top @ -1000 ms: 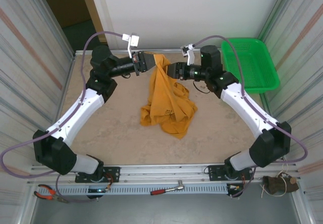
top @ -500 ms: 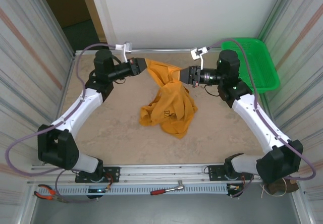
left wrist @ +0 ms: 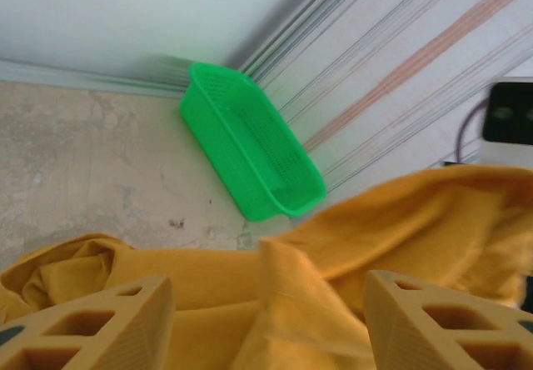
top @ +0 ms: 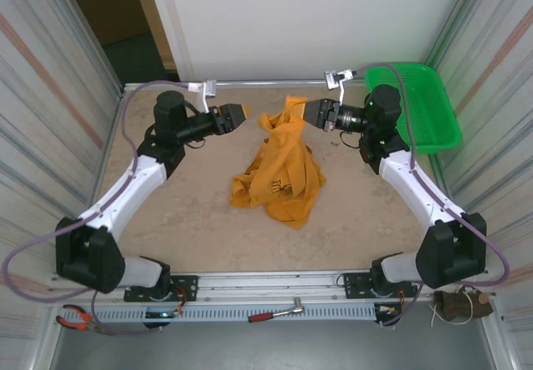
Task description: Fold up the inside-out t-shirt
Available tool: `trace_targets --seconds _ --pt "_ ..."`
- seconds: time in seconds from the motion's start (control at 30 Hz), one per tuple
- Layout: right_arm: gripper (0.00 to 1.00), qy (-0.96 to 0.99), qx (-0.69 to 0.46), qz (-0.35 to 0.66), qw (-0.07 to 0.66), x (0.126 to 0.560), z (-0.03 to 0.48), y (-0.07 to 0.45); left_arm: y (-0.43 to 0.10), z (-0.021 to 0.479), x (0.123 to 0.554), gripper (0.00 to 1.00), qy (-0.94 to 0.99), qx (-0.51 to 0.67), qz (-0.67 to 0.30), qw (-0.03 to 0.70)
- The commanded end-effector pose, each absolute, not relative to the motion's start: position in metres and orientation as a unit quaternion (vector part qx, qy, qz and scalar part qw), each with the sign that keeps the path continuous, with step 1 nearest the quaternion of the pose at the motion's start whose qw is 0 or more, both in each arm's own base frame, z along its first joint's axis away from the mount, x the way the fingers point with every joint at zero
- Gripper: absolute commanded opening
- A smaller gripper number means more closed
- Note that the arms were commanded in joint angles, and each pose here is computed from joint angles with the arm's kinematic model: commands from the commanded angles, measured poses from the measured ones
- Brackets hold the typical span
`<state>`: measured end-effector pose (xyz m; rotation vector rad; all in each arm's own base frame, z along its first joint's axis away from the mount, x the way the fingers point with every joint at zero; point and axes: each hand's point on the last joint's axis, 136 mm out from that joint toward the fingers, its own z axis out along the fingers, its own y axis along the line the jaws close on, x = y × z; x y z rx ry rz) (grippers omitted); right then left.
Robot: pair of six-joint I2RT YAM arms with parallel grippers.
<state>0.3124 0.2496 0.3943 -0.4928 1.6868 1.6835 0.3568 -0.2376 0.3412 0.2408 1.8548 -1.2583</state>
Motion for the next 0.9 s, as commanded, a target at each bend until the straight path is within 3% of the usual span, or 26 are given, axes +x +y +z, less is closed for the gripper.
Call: trace_targets --seconds 0.0,0.1,0.57,0.73,0.87 --pt "0.00 0.633 -0.200 0.658 0.355 0.309 0.404 0.252 -0.246 0.378 0.336 0.62 0.707 0.134 -0.510 0.471" --pt "0.00 0.638 -0.195 0.659 0.347 0.312 0.397 0.255 -0.266 0.398 0.328 0.61 0.681 0.154 -0.539 0.471" --pt "0.00 0.660 -0.193 0.645 0.333 0.312 0.379 0.263 -0.329 0.438 0.325 0.35 0.627 0.200 -0.608 0.444" --pt "0.00 0.661 -0.191 0.644 0.334 0.313 0.378 0.262 -0.333 0.430 0.325 0.34 0.634 0.197 -0.609 0.434" --pt "0.00 0.661 -0.190 0.644 0.335 0.314 0.378 0.261 -0.333 0.418 0.326 0.40 0.648 0.188 -0.601 0.429"
